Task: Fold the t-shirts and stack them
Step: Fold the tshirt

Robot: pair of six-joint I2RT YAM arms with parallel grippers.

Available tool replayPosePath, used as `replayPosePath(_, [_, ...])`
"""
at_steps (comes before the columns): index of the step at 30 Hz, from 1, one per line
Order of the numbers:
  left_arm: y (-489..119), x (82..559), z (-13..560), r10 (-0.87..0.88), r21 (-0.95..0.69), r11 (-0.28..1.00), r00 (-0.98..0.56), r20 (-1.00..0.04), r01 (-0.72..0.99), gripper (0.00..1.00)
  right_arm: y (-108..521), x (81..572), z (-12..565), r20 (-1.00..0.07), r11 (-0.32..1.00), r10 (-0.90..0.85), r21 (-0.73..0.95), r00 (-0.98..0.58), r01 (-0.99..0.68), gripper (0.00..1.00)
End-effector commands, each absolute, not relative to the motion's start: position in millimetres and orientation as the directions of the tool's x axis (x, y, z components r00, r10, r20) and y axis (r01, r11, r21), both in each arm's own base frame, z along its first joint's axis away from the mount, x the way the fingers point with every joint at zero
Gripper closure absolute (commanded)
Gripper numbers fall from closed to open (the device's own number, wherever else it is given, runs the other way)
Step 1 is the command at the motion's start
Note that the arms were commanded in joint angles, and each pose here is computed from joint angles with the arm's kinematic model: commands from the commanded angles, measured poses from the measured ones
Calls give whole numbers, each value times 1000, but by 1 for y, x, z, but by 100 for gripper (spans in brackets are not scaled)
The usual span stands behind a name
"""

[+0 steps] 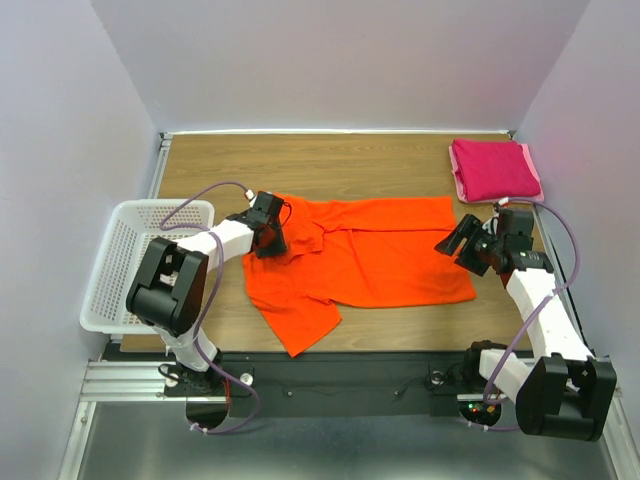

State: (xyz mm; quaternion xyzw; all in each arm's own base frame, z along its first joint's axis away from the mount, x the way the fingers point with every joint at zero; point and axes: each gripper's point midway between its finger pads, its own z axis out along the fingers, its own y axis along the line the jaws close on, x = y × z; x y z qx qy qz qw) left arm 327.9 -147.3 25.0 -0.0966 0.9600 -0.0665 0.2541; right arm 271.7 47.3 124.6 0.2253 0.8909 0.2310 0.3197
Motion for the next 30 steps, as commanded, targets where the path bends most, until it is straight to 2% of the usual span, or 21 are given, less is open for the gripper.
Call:
replayPosePath(1, [-148,323,18,-190,-146,980,-864,-467,-137,66,48,281,140,-515,806,525,557,-677,201,26])
replayPosePath(4, [-147,324,22,-186,-131,981,-860,-474,-140,76,48,281,141,-519,806,525,557,-675,199,26])
replayPosePath(5, [-147,328,28,-188,-133,981,-852,-489,-140,83,48,281,141,-520,807,524,556,-675,199,26])
replayPosePath(8, [-143,330,40,-178,-110,984,-841,-510,-142,86,48,281,142,-521,807,525,556,-673,199,26])
replayPosePath(13, [-136,330,51,-177,-87,984,-830,-529,-154,85,48,282,141,-518,808,523,555,-677,198,26])
replayPosePath(26, [-130,301,48,-209,-110,978,-846,-491,-178,82,47,281,136,-515,812,520,546,-681,207,26])
replayPosePath(27, [-127,296,45,-214,-106,977,-849,-484,-186,81,46,283,136,-516,815,518,541,-682,209,26])
replayPosePath(30, [-121,298,60,-248,-122,969,-813,-527,-216,70,41,295,146,-537,822,515,530,-668,209,26])
